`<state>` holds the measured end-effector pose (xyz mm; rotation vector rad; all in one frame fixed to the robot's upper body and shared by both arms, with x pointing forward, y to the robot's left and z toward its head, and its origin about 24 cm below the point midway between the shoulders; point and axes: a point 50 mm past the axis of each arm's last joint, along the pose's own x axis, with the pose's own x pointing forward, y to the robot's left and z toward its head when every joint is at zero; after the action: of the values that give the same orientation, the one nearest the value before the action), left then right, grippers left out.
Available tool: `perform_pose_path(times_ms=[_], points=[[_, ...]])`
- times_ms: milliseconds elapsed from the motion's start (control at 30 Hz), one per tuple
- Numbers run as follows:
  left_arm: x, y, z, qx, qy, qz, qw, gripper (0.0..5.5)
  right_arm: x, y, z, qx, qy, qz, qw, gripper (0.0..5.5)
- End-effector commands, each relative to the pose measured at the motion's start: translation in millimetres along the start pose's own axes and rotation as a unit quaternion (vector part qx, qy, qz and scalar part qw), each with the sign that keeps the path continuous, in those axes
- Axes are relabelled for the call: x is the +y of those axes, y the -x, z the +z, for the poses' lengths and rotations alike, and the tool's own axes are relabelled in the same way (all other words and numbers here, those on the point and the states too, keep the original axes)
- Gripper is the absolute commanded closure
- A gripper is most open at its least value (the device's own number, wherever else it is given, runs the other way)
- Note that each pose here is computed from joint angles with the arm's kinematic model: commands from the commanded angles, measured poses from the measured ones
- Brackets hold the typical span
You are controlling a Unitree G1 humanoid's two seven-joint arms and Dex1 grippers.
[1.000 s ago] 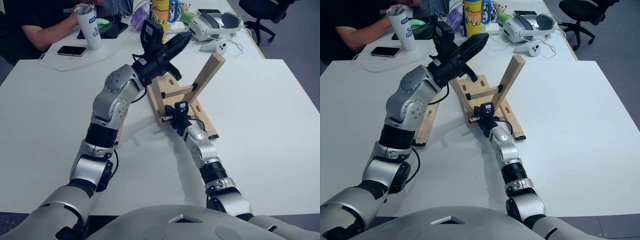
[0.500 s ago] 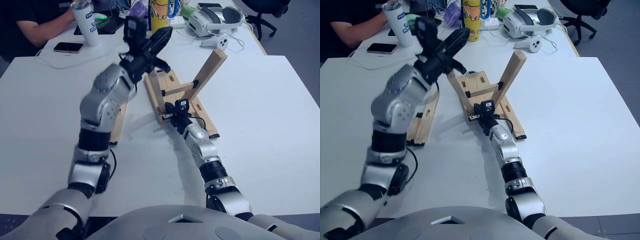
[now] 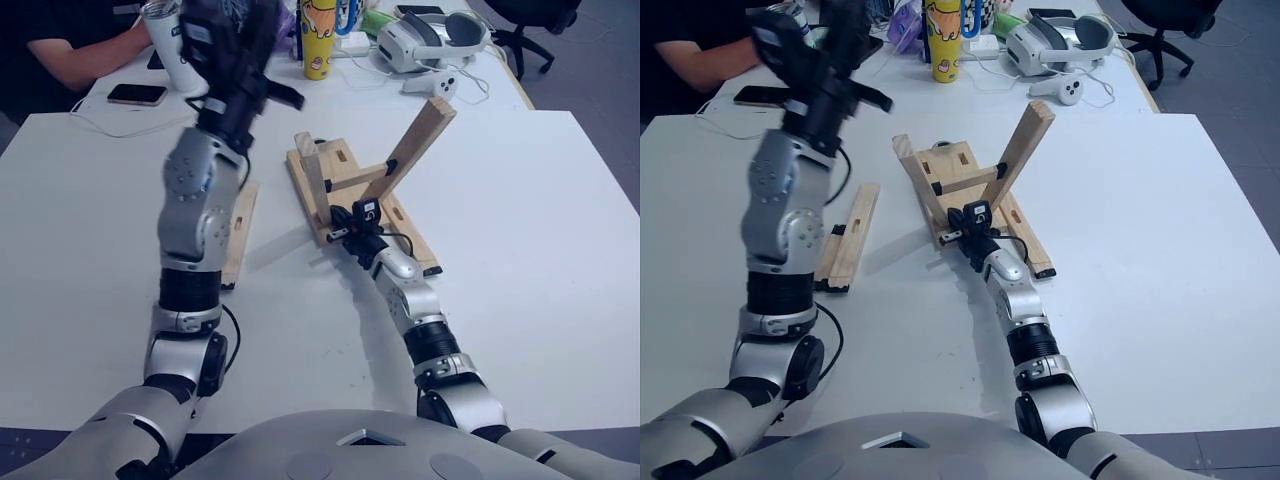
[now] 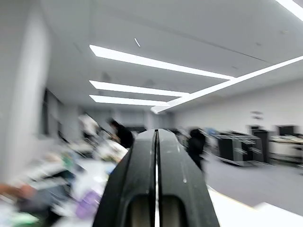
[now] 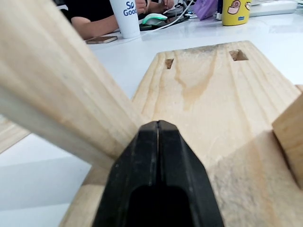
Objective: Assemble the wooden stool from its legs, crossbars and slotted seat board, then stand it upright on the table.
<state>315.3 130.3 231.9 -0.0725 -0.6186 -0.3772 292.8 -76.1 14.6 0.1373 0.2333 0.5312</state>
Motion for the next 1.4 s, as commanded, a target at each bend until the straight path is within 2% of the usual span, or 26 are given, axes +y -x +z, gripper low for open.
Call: perform_pose_path(times_ms=[33, 167, 267, 400, 500, 633, 733, 833, 933, 1000, 1100, 1233, 1400], points=[[42.7, 25.2, 0.3, 0.024, -0.084, 0.070, 0.994, 5.48, 8.9, 13.8, -32.1, 0.086, -0.004, -0.001, 0.996, 5.50], [80.4, 83.6, -41.0, 0.159, -0.073, 0.143, 0.974, 5.48, 29.4, 16.9, -21.9, 0.076, -0.010, 0.023, 0.997, 5.50], [90.8, 115.5, -60.7, 0.234, -0.078, 0.151, 0.957, 5.48, 41.7, 14.2, -17.1, 0.077, -0.002, 0.040, 0.996, 5.50], [80.4, 153.7, -88.9, 0.356, -0.060, 0.060, 0.931, 5.48, 42.0, 17.9, 1.6, 0.048, 0.050, 0.018, 0.997, 5.50], [69.2, 167.9, -83.2, 0.363, -0.034, -0.015, 0.931, 5.48, 28.3, 45.1, 18.4, 0.021, 0.066, 0.003, 0.998, 5.50], [76.7, 182.0, -72.3, 0.377, -0.040, -0.063, 0.923, 5.48, 15.6, 90.9, 36.2, 0.012, 0.065, 0.037, 0.997, 5.50], [75.6, 188.1, -59.7, 0.396, -0.021, -0.158, 0.904, 5.48, 5.0, 121.7, 33.6, 0.065, 0.049, 0.084, 0.993, 5.50], [60.1, 187.3, -41.7, 0.407, 0.056, -0.291, 0.864, 5.48, -35.9, 137.1, 34.2, 0.104, 0.054, 0.050, 0.992, 5.50], [43.1, 190.6, -40.8, 0.447, 0.103, -0.377, 0.805, 5.48, -79.2, 118.8, 57.2, 0.079, 0.087, 0.008, 0.993, 5.50], [31.2, 186.4, -49.6, 0.452, 0.107, -0.407, 0.786, 5.48, -95.7, 103.0, 69.9, 0.058, 0.092, -0.007, 0.994, 5.50], [10.7, 176.8, -69.3, 0.451, 0.082, -0.437, 0.774, 5.48, -97.8, 80.1, 77.4, 0.041, 0.110, 0.012, 0.993, 5.50], [-8.1, 172.2, -92.5, 0.465, -0.004, -0.464, 0.754, 5.48, -86.7, 49.5, 84.9, 0.019, 0.125, 0.052, 0.991, 5.50], [-12.7, 158.5, -109.1, 0.464, -0.081, -0.444, 0.762, 5.48, -80.3, 27.7, 86.3, 0.020, 0.132, 0.117, 0.984, 5.50]])
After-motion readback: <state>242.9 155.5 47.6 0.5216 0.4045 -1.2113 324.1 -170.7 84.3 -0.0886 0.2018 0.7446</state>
